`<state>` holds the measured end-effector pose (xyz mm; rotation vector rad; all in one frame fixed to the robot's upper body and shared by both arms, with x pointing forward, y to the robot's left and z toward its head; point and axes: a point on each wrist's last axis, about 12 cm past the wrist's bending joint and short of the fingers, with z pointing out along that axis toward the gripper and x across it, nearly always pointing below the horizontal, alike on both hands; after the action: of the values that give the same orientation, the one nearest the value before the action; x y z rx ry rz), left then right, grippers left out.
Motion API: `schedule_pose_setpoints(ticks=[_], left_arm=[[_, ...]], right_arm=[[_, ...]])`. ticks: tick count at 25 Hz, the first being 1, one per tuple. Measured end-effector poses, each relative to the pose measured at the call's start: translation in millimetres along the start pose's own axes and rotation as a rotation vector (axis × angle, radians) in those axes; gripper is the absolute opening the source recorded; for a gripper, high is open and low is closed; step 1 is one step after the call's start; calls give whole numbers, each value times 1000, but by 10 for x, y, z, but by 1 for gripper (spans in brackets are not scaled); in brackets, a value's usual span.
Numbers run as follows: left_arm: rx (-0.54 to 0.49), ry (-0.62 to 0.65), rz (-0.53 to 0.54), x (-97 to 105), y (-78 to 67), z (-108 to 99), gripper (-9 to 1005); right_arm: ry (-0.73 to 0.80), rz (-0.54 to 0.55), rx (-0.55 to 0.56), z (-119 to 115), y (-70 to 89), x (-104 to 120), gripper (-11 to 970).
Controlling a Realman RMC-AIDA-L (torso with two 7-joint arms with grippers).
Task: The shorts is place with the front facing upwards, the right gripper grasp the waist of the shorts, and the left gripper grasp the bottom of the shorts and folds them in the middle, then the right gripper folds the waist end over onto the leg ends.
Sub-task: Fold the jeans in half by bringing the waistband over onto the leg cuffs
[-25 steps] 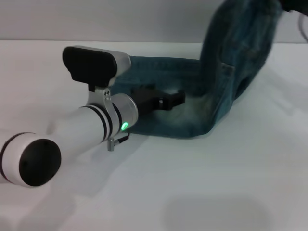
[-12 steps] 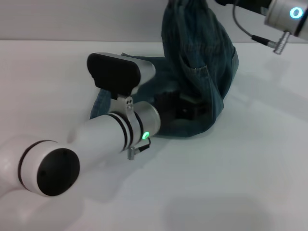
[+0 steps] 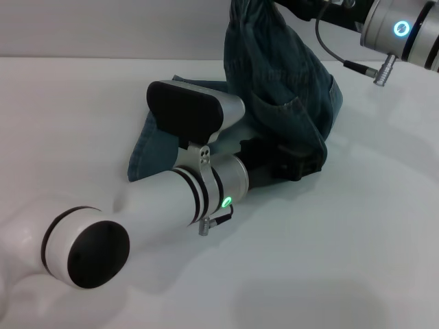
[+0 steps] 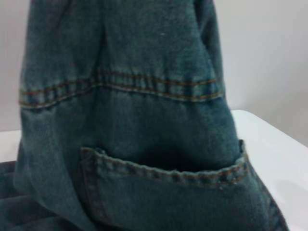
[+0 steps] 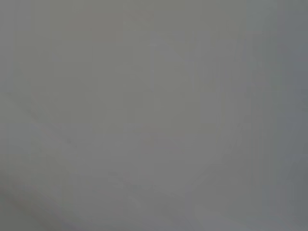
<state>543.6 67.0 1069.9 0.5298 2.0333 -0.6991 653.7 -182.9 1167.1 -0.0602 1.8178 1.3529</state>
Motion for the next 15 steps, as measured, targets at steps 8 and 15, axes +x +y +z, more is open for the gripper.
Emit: schedule_pose_setpoints(ticks=[8,15], left_arm=[[-69,-8,-47,61,237,-125,846],[-133,-35,-58,56,429,-272,845]], right_arm=[[-1,3,6,0,-29,36,17],[-6,4,20,-17,-63,51,16]])
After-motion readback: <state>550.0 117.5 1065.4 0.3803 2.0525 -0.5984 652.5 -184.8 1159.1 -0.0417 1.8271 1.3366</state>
